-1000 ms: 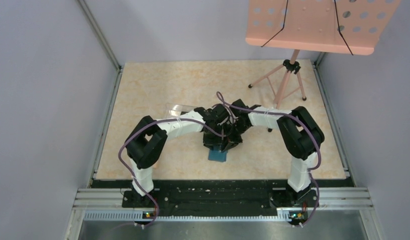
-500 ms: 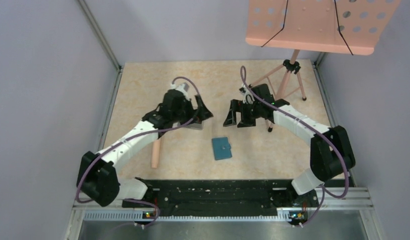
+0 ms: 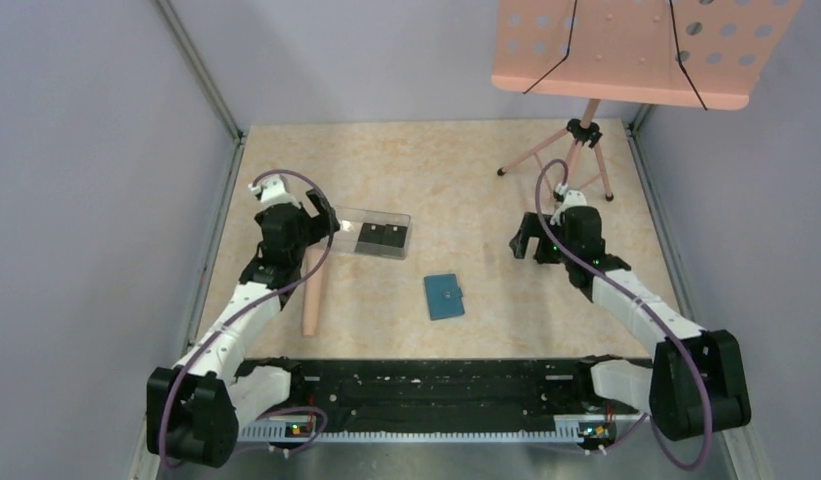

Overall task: Put the credit cards into the card holder
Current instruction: Reset both arms

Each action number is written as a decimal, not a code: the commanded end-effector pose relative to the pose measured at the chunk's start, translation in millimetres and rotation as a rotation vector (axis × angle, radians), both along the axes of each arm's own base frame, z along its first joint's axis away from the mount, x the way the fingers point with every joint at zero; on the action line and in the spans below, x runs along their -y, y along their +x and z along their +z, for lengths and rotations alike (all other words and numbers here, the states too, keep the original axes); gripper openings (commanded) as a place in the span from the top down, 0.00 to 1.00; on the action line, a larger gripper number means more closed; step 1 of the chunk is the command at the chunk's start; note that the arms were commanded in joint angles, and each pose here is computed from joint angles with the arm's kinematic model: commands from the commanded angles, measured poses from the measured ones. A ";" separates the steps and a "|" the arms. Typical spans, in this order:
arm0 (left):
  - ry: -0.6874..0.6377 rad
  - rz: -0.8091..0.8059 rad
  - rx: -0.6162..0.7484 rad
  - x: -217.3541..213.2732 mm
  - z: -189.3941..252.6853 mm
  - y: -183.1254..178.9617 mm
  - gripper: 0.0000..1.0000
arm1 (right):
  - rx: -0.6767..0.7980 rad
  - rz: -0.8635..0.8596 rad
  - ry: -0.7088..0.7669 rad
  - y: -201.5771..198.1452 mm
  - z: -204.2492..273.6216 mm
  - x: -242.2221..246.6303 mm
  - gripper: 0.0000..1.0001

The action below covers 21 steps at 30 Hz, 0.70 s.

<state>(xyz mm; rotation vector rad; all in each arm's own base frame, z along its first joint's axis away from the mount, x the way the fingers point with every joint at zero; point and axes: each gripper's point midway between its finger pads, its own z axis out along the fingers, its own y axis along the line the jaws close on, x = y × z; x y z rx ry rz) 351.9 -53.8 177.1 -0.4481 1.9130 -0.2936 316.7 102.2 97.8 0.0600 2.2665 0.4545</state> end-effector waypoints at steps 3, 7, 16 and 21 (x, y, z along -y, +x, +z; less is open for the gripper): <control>0.360 0.190 0.074 -65.6 -19.2 -2.1 0.01 | 0.520 -0.197 -0.241 30.2 44.4 58.9 0.01; 0.416 0.135 0.135 -65.0 -47.1 0.0 0.01 | 0.608 -0.327 -0.277 25.4 35.5 82.7 0.01; 0.461 -0.035 0.156 -59.9 -61.2 35.2 0.01 | 0.489 -0.256 -0.259 61.0 4.0 75.9 0.01; 0.401 0.011 0.233 -89.2 -73.7 30.7 0.02 | 0.460 -0.212 -0.204 67.7 -0.1 77.0 0.04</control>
